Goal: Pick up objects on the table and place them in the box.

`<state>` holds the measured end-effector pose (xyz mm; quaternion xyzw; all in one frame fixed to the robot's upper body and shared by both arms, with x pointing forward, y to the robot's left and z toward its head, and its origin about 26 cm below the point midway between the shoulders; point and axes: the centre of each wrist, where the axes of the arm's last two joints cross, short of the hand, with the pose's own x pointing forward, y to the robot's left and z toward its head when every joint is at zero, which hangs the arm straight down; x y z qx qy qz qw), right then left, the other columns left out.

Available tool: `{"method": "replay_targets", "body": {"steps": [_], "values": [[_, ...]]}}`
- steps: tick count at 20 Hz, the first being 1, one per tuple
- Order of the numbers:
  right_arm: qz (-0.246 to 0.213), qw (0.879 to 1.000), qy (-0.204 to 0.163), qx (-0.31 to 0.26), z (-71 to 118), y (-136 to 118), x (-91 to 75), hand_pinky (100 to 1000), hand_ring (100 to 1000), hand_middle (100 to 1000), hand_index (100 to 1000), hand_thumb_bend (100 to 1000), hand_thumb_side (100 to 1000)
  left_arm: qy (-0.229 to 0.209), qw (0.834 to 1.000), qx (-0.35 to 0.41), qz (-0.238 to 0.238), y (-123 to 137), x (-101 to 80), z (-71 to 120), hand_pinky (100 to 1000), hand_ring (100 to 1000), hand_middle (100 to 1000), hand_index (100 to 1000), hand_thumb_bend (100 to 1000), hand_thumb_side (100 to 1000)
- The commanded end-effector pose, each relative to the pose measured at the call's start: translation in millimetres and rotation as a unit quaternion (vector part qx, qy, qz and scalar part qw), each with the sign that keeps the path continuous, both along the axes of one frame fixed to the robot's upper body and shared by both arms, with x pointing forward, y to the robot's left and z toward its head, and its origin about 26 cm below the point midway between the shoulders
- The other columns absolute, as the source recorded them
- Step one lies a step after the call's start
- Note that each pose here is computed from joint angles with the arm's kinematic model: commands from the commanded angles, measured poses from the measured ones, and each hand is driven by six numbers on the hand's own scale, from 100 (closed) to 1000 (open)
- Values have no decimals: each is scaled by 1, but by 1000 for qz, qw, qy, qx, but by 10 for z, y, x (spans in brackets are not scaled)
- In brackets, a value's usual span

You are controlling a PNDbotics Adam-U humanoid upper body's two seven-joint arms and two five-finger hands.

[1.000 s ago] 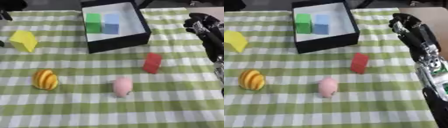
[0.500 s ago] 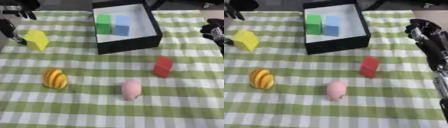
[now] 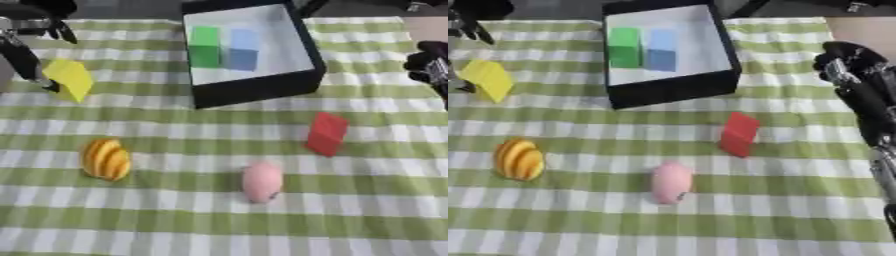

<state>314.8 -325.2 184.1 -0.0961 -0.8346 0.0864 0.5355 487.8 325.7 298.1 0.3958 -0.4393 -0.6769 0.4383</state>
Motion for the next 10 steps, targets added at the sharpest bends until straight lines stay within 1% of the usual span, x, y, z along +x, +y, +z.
{"method": "replay_targets", "body": {"steps": [1, 6, 10], "values": [[3, 1000, -18, -11, 116, 9, -15, 835, 764, 655, 775, 100, 505, -32, 999, 10, 9, 46, -25, 183, 859, 853, 805, 846, 652, 100], [5, 1000, -19, -12, 127, 21, -10, 835, 764, 654, 775, 100, 507, -44, 999, 11, 16, 68, -12, 162, 860, 858, 811, 847, 647, 100], [5, 1000, -19, -12, 128, 22, -9, 835, 764, 654, 775, 100, 511, -45, 999, 9, 17, 80, -5, 147, 862, 859, 812, 849, 649, 100]]}}
